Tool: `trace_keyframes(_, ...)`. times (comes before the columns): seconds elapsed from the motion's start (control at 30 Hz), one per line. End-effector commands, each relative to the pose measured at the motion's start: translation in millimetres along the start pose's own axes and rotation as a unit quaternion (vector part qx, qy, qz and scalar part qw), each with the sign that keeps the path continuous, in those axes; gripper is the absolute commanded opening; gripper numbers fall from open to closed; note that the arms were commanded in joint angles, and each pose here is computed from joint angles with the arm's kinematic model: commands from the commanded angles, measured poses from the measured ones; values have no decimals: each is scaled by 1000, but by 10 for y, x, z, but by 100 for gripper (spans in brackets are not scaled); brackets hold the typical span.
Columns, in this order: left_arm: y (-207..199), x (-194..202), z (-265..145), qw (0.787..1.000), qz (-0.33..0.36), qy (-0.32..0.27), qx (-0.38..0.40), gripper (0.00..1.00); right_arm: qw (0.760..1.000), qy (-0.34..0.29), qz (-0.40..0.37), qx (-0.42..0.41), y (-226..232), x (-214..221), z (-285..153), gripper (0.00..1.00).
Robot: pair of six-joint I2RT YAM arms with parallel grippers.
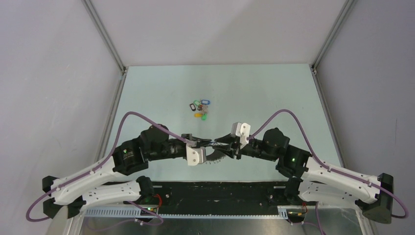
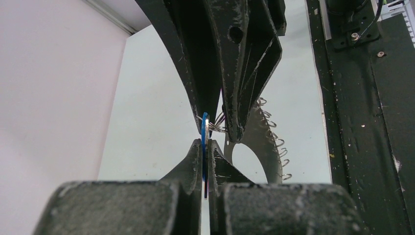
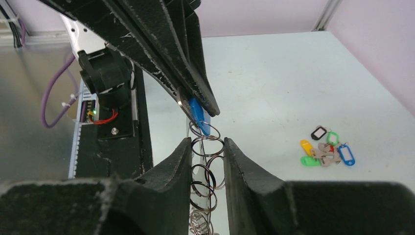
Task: Remove the keys from the keyring
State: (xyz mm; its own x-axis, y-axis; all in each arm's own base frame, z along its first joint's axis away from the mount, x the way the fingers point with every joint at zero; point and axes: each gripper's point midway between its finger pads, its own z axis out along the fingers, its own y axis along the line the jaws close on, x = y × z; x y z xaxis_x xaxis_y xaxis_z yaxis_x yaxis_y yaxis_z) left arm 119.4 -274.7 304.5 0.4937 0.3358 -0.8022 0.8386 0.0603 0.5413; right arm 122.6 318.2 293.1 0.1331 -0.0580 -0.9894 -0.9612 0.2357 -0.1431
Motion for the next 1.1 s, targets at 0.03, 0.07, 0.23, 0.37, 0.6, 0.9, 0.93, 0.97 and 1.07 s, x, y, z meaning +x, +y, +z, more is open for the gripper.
trace_keyframes(0.03,165,-242,-77,999,3,-40,-29,0,994,-57,91,32,-65,-364,-16,20)
trace_keyframes(0.07,163,-240,-76,999,3,-40,-29,0,991,-59,113,36,-66,-376,-13,20)
trace_keyframes(0.23,154,-235,-67,999,4,-39,-26,0,949,-59,301,75,-95,-336,19,15)
trace_keyframes(0.37,133,-235,-49,999,3,-40,-20,0,884,-44,444,142,-207,-131,32,13)
trace_keyframes(0.6,127,-194,1,999,1,-32,-17,0,810,-82,563,139,-252,-85,28,36)
trace_keyframes(0.9,164,-159,27,999,-3,-22,-24,0,916,-99,372,114,-231,-290,-378,84)
trace_keyframes(0.93,161,-161,26,999,-3,-23,-23,0,930,-97,335,115,-244,-289,-418,85)
trace_keyframes(0.97,163,-165,26,999,-3,-24,-22,0,936,-100,317,115,-241,-315,-479,86)
trace_keyframes(1.07,154,-160,32,1000,-3,-24,-20,0,961,-101,231,110,-245,-359,-582,85)
